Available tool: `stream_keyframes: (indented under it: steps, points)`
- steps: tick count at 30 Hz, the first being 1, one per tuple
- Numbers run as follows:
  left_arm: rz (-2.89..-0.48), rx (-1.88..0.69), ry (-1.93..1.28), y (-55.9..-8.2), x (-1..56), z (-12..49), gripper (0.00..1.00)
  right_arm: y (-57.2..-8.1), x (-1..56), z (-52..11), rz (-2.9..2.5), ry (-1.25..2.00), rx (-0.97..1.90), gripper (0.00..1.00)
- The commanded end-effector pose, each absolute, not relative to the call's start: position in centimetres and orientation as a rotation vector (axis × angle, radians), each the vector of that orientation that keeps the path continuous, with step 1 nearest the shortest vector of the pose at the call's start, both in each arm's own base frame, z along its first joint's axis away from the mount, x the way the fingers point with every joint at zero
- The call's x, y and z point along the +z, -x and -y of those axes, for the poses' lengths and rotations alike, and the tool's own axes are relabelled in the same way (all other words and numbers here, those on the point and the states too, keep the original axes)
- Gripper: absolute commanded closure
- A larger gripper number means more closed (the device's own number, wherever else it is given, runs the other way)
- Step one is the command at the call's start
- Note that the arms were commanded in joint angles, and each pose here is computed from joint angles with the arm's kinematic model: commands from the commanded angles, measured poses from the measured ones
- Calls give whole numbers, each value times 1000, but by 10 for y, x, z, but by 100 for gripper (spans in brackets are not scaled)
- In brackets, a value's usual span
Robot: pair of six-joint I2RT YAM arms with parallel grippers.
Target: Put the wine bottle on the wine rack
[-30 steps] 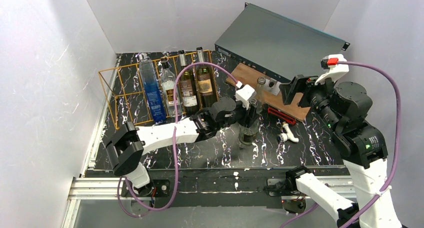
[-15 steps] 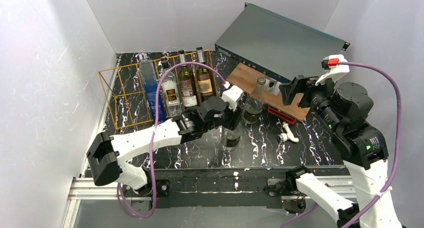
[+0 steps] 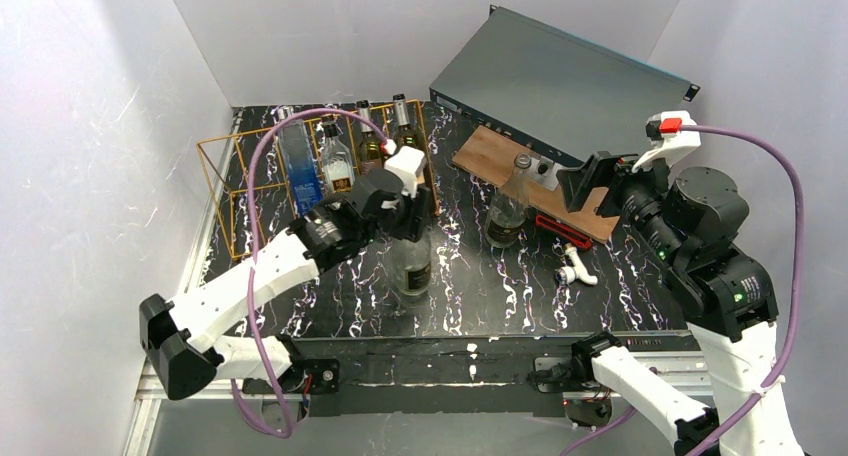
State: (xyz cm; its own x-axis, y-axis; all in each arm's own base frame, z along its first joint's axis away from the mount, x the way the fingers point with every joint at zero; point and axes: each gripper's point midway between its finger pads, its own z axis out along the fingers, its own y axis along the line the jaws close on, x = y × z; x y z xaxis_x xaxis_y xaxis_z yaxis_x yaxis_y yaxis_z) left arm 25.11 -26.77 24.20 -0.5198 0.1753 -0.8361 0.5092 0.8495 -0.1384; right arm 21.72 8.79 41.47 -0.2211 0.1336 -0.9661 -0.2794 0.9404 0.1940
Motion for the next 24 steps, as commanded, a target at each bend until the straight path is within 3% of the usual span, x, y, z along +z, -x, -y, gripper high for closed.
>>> stream_keyframes:
  steps: [1,13,24]
  points:
    - [-1977,-491,-355,-257,316,227,100,-218,428,-89,-1703,86,411,0]
    - [-1978,-26,-214,-276,342,92,100,-225,428,-99,-1718,94,452,0]
    - [-1985,195,45,-307,345,16,100,-228,431,-101,-1727,114,444,0]
